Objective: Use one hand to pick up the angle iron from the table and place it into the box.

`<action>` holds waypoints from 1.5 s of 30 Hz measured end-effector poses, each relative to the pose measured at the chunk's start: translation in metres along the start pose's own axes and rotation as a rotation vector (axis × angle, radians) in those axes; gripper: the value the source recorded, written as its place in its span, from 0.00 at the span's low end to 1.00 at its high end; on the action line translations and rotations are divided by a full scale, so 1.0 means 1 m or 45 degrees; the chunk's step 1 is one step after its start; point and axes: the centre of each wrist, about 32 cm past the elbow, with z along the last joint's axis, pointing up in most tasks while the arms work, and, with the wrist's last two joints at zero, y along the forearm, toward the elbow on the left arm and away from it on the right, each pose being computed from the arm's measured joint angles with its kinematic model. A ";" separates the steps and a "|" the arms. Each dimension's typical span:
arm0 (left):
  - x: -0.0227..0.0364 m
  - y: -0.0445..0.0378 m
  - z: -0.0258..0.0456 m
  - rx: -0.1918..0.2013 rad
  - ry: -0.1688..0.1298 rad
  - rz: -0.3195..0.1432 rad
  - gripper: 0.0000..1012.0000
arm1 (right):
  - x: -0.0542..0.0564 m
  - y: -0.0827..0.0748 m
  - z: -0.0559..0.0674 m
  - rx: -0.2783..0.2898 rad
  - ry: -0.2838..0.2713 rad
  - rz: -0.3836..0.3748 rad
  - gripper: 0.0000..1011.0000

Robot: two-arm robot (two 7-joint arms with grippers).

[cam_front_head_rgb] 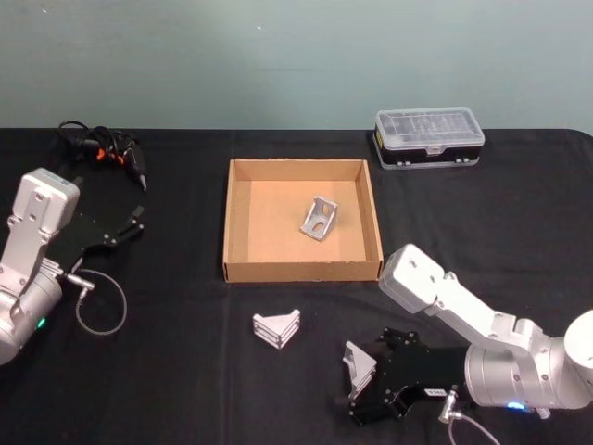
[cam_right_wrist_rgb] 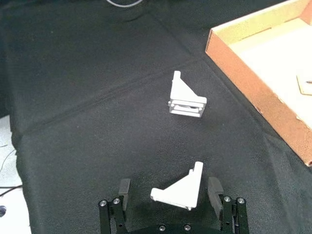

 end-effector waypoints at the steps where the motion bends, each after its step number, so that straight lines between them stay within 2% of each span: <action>1: 0.0000 0.0000 0.0000 0.000 0.000 0.000 1.00 | 0.000 0.000 0.000 -0.005 0.008 -0.002 0.99; 12: 0.0000 0.0000 0.0000 0.000 0.000 0.000 1.00 | 0.003 0.001 0.000 -0.034 0.043 -0.019 0.99; 27: 0.0000 0.0000 0.0000 0.000 0.000 0.000 1.00 | 0.003 0.001 0.000 -0.036 0.046 -0.019 0.99; 33: 0.0000 0.0000 0.0000 0.000 0.000 0.000 1.00 | 0.003 0.001 0.000 -0.036 0.045 -0.019 0.88; 41: 0.0000 0.0000 0.0000 0.000 0.000 0.000 1.00 | 0.003 0.001 0.000 -0.035 0.044 -0.019 0.62; 45: 0.0000 0.0000 0.0000 0.000 0.000 0.000 1.00 | 0.003 0.001 0.000 -0.034 0.043 -0.019 0.55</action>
